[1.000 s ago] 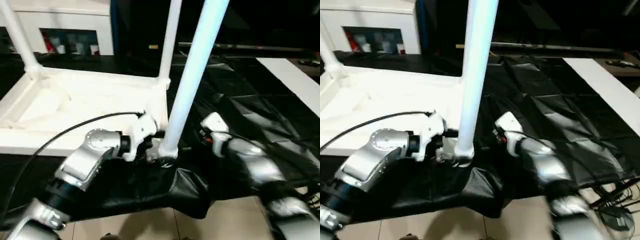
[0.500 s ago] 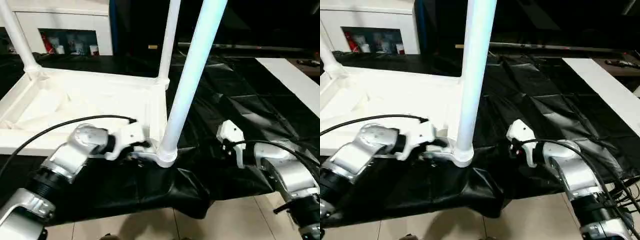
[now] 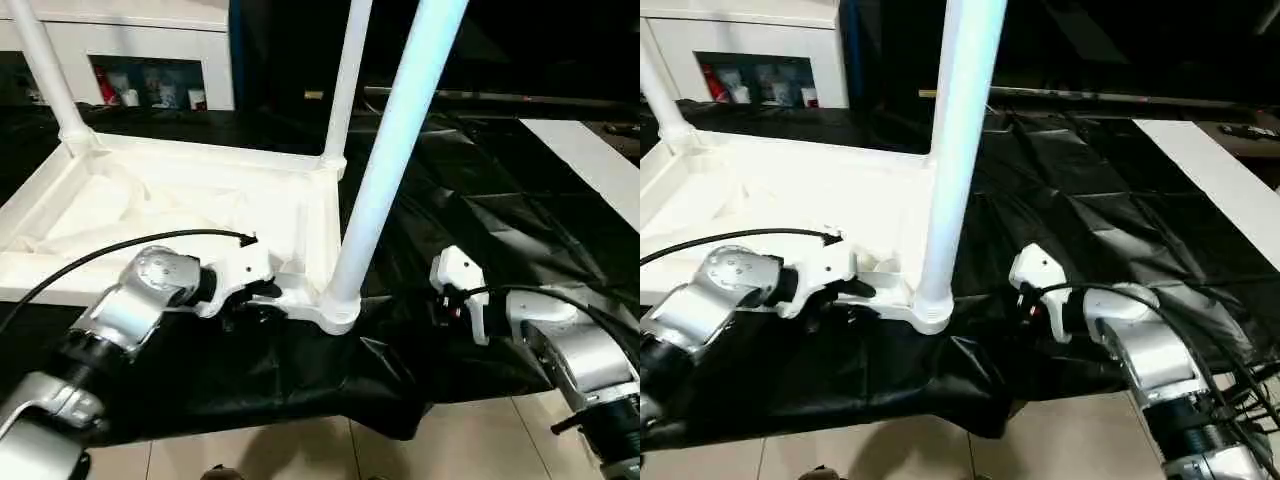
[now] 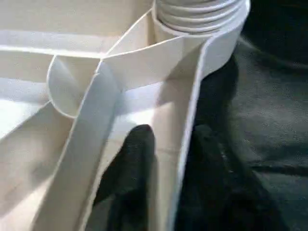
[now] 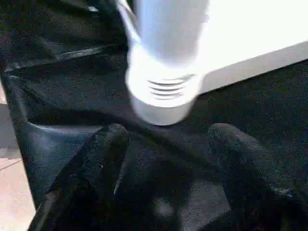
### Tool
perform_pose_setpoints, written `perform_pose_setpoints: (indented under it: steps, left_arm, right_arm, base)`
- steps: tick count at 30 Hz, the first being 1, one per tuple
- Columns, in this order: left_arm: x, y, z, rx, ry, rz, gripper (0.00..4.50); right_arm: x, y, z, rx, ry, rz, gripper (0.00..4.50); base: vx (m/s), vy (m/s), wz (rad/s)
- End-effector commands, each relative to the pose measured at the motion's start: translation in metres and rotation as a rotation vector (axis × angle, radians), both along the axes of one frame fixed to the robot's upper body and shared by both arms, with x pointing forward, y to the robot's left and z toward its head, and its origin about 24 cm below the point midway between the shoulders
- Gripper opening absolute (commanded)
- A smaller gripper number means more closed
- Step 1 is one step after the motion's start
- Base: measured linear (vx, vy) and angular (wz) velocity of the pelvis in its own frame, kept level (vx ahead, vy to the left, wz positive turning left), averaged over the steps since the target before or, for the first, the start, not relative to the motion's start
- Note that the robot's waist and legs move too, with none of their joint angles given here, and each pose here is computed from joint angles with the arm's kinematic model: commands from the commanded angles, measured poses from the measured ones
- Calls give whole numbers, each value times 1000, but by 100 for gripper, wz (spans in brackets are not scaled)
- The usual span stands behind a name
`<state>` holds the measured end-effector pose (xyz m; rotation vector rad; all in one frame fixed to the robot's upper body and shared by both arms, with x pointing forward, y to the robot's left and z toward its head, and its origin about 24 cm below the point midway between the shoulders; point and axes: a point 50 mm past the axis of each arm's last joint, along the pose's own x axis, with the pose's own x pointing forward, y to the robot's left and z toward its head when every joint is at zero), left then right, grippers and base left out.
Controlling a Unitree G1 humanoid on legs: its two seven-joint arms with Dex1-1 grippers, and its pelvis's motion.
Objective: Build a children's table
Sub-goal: Rotate table base, then rotate leg to tighten
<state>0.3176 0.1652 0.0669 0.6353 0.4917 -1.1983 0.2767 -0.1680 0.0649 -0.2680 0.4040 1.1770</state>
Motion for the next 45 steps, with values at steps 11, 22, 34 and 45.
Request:
perform_pose_setpoints:
  steps: [11,22,34,45]
  left_arm:
    - [-2,8,-1,-7,93,32,44]
    - [1,8,7,-117,28,220,1]
    - [6,5,13,-202,-173,380,1]
    - [5,7,15,-229,-171,425,1]
  right_arm:
    - [0,-1,4,-4,-9,1,306]
    - [25,2,6,94,-108,-319,306]
    - [29,13,-2,146,-115,-503,306]
    - [22,31,-5,148,-109,-421,306]
  base:
    - [0,0,0]
    - [0,0,0]
    - [0,0,0]
    - [1,-2,11]
